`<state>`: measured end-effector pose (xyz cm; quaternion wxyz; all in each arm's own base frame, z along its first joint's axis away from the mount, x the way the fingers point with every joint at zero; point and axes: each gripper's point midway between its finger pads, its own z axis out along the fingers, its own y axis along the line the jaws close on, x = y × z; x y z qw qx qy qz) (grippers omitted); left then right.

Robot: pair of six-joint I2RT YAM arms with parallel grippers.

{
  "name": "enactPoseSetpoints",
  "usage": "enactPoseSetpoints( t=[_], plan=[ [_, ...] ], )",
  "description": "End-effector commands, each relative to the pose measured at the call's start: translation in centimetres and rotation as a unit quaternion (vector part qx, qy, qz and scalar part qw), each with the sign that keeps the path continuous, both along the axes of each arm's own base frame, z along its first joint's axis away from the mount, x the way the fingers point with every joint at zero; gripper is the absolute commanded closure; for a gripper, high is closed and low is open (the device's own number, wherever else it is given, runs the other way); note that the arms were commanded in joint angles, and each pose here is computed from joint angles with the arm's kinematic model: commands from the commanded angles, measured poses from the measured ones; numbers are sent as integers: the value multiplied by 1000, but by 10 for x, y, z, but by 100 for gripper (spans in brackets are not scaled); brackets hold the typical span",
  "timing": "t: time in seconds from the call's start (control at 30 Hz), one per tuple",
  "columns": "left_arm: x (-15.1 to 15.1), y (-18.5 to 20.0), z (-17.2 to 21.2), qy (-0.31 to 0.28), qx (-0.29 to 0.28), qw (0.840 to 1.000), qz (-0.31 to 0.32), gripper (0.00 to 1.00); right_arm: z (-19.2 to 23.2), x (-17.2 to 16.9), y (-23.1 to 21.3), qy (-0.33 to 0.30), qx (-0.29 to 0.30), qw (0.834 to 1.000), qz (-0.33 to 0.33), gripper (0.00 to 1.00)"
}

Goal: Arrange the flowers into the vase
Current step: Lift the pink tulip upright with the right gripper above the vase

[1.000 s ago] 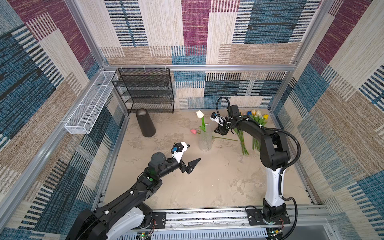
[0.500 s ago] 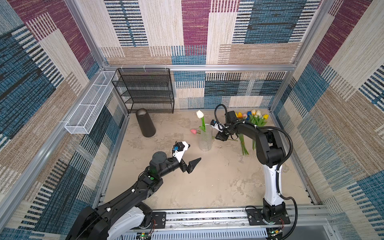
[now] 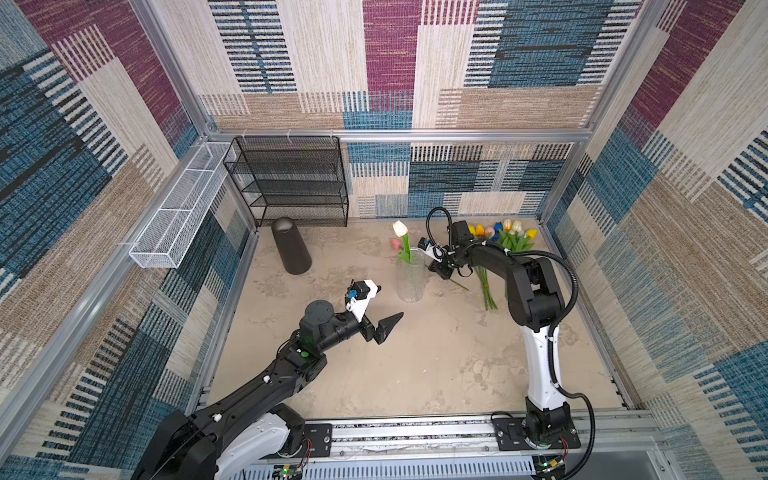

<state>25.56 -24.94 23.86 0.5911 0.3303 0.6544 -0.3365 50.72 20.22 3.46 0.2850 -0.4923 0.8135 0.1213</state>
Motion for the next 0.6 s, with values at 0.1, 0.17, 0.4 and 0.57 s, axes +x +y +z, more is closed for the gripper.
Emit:
enactPoseSetpoints(
  t=[0.1,0.17,0.4,0.57],
  plan=[
    [-1,4,7,-21,-3,1000,8,1,83,0,6,-42,115,992,-11,100],
    [-1,7,9,-23,-6,1000,14,1,115,-1,1,-74,142,987,-29,100],
    [2,26,17,-48,-35,996,69,1,270,-57,0,-218,316,923,-35,100],
    [7,34,21,-64,-65,991,97,1,356,-137,0,-290,482,826,26,100]
  ],
)
